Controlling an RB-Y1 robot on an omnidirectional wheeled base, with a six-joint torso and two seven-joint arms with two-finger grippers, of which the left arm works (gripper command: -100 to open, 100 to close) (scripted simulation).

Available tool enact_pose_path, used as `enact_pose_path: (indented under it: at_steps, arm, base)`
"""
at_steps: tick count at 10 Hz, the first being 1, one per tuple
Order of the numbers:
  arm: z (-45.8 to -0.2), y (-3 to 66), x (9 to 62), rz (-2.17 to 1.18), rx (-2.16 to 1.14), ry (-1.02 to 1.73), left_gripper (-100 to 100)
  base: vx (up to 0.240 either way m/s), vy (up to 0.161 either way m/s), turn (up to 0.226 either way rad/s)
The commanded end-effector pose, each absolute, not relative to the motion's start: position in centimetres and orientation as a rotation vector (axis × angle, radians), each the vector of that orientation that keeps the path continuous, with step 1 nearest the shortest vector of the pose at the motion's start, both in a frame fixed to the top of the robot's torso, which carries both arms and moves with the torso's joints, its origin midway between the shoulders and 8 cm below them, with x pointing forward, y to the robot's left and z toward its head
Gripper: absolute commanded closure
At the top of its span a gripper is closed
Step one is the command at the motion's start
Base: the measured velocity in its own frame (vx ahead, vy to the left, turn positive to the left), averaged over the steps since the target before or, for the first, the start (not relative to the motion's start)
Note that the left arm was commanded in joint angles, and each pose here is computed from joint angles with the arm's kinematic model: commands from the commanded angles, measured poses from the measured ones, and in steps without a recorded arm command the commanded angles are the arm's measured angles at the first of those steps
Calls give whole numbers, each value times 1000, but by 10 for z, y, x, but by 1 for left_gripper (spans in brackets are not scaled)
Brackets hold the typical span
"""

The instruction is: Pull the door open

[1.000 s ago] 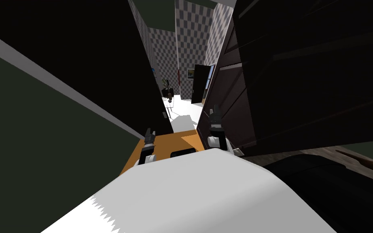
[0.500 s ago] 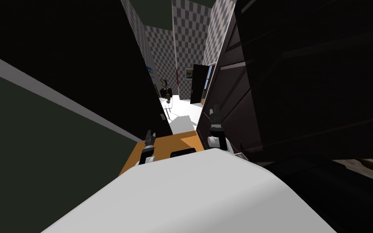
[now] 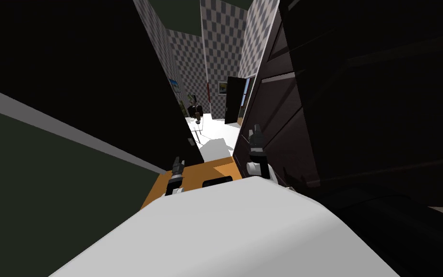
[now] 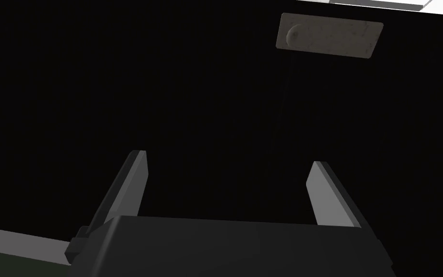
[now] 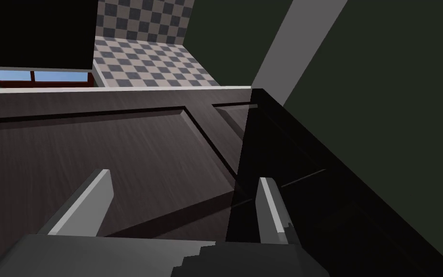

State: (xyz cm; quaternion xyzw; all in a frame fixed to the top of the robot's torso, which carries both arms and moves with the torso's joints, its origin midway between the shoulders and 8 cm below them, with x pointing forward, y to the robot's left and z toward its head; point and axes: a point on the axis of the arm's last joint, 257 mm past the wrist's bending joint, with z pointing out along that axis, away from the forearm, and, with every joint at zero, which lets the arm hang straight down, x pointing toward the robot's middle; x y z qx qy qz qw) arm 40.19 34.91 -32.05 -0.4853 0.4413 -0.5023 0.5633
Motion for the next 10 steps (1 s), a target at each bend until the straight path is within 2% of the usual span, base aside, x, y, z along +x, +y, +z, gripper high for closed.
enact_pose_path:
  at_steps: [1, 10]
  arm:
    - [-330, 353, 399, -1175, -1159, 1048, -100]
    - [-374, 373, 382, -1129, -1237, 1091, -100]
  base:
    - [145, 0, -61]
    - [123, 15, -49]
